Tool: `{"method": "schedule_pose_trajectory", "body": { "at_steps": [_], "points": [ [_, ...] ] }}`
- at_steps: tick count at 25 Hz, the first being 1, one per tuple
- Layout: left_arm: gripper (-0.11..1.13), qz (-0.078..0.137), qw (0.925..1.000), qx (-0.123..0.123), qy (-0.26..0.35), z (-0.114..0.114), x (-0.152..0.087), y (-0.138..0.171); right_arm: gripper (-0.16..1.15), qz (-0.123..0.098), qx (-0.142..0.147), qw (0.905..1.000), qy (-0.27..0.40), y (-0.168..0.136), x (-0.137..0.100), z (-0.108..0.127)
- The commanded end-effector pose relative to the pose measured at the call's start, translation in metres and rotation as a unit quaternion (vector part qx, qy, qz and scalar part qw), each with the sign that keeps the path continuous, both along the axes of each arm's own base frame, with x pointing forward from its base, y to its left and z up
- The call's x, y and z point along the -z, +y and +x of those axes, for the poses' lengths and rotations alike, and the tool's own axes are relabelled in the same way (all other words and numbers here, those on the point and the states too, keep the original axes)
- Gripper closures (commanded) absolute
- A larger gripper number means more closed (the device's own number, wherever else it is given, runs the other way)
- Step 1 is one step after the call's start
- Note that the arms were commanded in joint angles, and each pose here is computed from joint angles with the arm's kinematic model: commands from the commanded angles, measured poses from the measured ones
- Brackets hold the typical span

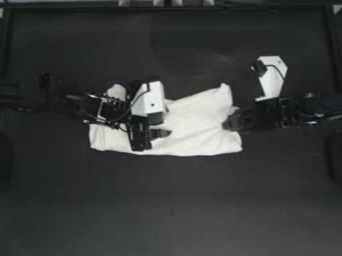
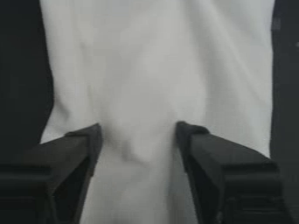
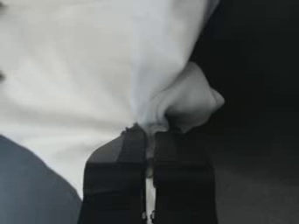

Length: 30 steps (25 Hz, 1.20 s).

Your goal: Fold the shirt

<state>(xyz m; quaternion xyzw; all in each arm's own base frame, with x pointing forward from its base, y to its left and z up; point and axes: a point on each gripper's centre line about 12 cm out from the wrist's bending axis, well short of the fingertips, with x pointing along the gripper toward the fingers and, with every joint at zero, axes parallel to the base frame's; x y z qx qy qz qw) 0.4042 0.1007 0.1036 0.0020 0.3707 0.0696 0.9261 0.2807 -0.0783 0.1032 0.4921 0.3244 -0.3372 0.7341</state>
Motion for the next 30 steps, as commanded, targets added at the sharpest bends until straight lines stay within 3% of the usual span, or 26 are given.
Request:
{"method": "schedule_pose_trajectory", "body": {
  "at_steps": [1, 6, 12, 20, 26, 30],
  "points": [
    [0.29, 0.007, 0.9998, 0.006, -0.018, 0.009, -0.011, 0.001, 0.94, -0.011, -0.002, 0.9997, -0.022, 0.001, -0.021, 0.004],
    [0.43, 0.006, 0.9999, 0.007, -0.013, 0.012, -0.005, 0.001, 0.94, -0.019, -0.002, 0.9995, -0.027, 0.003, -0.036, 0.009],
    [0.43, 0.003, 0.9998, 0.01, -0.014, 0.018, -0.001, 0.0, 0.94, -0.035, 0.0, 0.9988, -0.035, 0.002, -0.062, 0.021],
    [0.43, 0.001, 0.9996, 0.019, -0.021, 0.035, 0.006, -0.001, 0.94, -0.05, -0.003, 0.9979, -0.041, 0.001, -0.103, 0.017],
    [0.43, 0.0, 0.9992, 0.025, -0.03, 0.049, 0.008, -0.003, 0.94, -0.047, -0.02, 0.9983, -0.029, -0.007, -0.125, 0.023],
    [0.39, -0.001, 0.9988, 0.028, -0.039, 0.056, 0.008, -0.003, 0.94, -0.039, -0.025, 0.9987, -0.02, -0.009, -0.123, 0.02]
  ]
}}
